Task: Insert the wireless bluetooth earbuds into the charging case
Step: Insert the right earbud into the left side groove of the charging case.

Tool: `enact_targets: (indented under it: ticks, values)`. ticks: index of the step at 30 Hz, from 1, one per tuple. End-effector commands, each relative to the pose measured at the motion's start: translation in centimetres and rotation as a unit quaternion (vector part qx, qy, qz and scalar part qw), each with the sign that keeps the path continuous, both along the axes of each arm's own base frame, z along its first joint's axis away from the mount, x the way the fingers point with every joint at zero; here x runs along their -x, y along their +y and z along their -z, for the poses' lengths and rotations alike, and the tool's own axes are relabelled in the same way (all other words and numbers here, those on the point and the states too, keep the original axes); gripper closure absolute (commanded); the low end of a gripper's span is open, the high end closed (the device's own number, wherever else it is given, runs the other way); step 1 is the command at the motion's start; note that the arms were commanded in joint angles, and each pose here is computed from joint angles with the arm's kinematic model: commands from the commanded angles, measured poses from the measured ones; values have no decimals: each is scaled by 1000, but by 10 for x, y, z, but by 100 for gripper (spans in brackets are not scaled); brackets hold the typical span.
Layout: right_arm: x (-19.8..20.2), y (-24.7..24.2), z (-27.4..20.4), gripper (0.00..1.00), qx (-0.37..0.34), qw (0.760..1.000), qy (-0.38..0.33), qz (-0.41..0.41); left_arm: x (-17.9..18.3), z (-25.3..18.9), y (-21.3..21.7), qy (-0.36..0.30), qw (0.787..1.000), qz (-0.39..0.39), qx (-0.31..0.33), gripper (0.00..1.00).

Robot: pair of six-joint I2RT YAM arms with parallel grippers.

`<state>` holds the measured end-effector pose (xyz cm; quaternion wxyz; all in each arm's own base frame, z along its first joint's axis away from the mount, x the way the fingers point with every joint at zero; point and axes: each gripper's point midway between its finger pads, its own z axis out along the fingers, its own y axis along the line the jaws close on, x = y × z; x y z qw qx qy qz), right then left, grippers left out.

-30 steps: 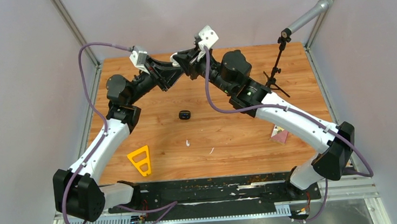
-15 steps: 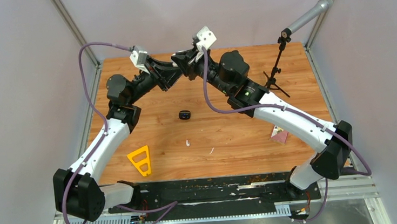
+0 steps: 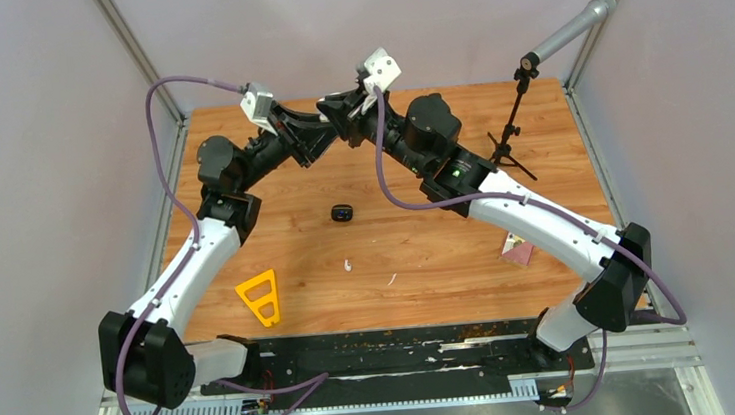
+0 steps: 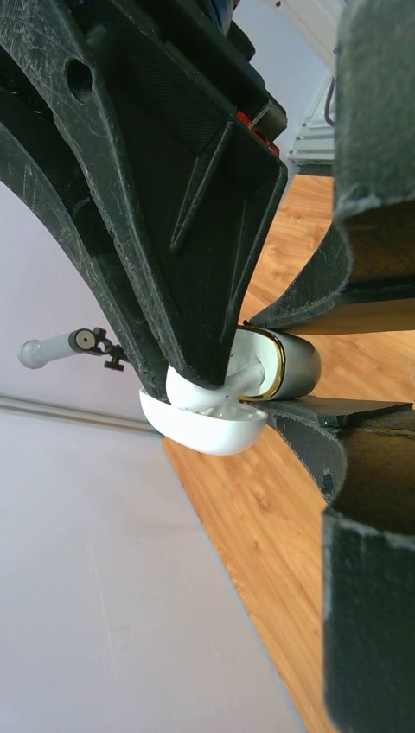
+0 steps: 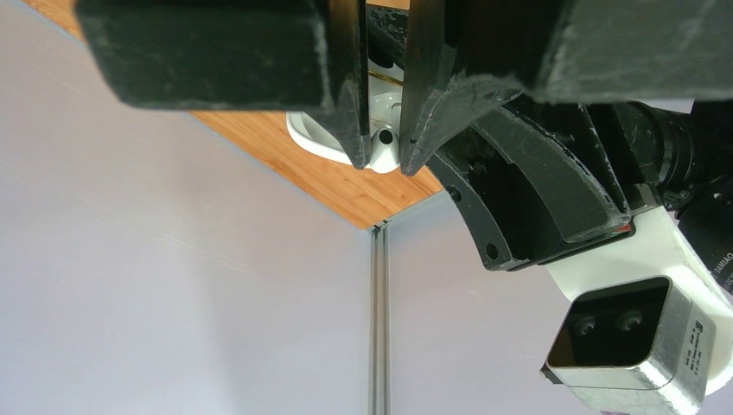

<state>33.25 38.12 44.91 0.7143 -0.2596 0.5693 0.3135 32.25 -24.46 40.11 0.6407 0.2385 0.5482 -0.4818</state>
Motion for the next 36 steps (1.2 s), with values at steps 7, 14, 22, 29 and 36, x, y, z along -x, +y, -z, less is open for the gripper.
enact_targets:
  ticks: [7, 14, 22, 29, 36]
  values:
    - [2, -6, -1, 93, -4, 1000, 2, 10, 0, -40, 8, -49, 998, -12, 23, 100]
    - [3, -4, -1, 82, -1, 1000, 1, 6, 0, -37, 8, -49, 999, -11, 20, 100]
    - [4, -5, -2, 61, 1, 1000, 4, 5, 1, -34, 8, -47, 999, -10, 19, 100]
    - [11, -14, -28, 60, -11, 1000, 2, 7, 2, -29, 7, -48, 999, -6, 11, 100]
    - [21, -57, -85, 53, -28, 999, 2, 33, 11, -17, 2, -69, 997, 21, -14, 100]
